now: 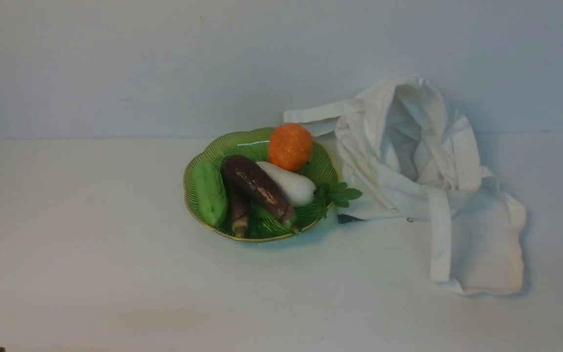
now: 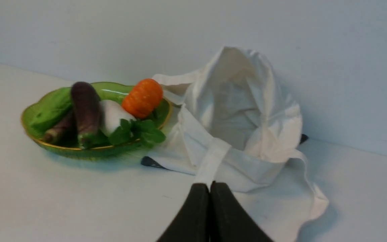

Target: Take vegetables from cloth bag on white table place on plate.

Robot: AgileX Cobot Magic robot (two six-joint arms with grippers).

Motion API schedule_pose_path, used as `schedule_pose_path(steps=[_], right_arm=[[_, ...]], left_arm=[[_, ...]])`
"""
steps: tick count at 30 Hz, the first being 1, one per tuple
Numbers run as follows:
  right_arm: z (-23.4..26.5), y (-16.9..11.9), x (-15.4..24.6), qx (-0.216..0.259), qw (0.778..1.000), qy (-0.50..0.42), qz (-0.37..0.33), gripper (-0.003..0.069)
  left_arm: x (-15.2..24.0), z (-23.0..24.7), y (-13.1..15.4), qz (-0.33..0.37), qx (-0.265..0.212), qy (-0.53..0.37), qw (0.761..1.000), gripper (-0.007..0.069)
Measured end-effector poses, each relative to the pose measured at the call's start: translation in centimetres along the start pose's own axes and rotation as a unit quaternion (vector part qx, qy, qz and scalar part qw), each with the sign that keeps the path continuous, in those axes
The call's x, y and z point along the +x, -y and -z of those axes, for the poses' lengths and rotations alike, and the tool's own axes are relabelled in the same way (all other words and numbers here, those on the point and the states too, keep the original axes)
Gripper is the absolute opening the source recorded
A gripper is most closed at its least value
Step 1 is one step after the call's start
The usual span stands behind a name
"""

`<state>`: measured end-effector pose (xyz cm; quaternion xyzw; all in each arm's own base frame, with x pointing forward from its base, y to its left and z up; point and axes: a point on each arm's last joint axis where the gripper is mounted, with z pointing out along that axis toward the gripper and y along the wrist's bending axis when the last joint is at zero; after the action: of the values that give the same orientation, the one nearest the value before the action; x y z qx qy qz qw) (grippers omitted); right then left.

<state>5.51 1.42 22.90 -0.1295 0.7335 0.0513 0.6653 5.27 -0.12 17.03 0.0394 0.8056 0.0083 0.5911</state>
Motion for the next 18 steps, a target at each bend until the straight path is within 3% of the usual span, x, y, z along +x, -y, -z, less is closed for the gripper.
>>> schedule_pose_path(steps=[6, 10, 18], right_arm=[[0.2, 0.8, 2.7, 0.102, 0.994, -0.012, -0.023, -0.0015], [0.0, 1.0, 4.1, 0.124, 0.991, -0.033, -0.045, -0.0015], [-0.2, 1.0, 4.8, 0.126, 0.990, -0.042, -0.056, -0.0015]], left_arm=[[0.0, 0.0, 0.0, 0.000, 0.000, 0.000, 1.000, -0.0005], [0.0, 0.0, 0.0, 0.000, 0.000, 0.000, 1.000, -0.0005], [0.0, 0.0, 0.0, 0.000, 0.000, 0.000, 1.000, -0.0005]])
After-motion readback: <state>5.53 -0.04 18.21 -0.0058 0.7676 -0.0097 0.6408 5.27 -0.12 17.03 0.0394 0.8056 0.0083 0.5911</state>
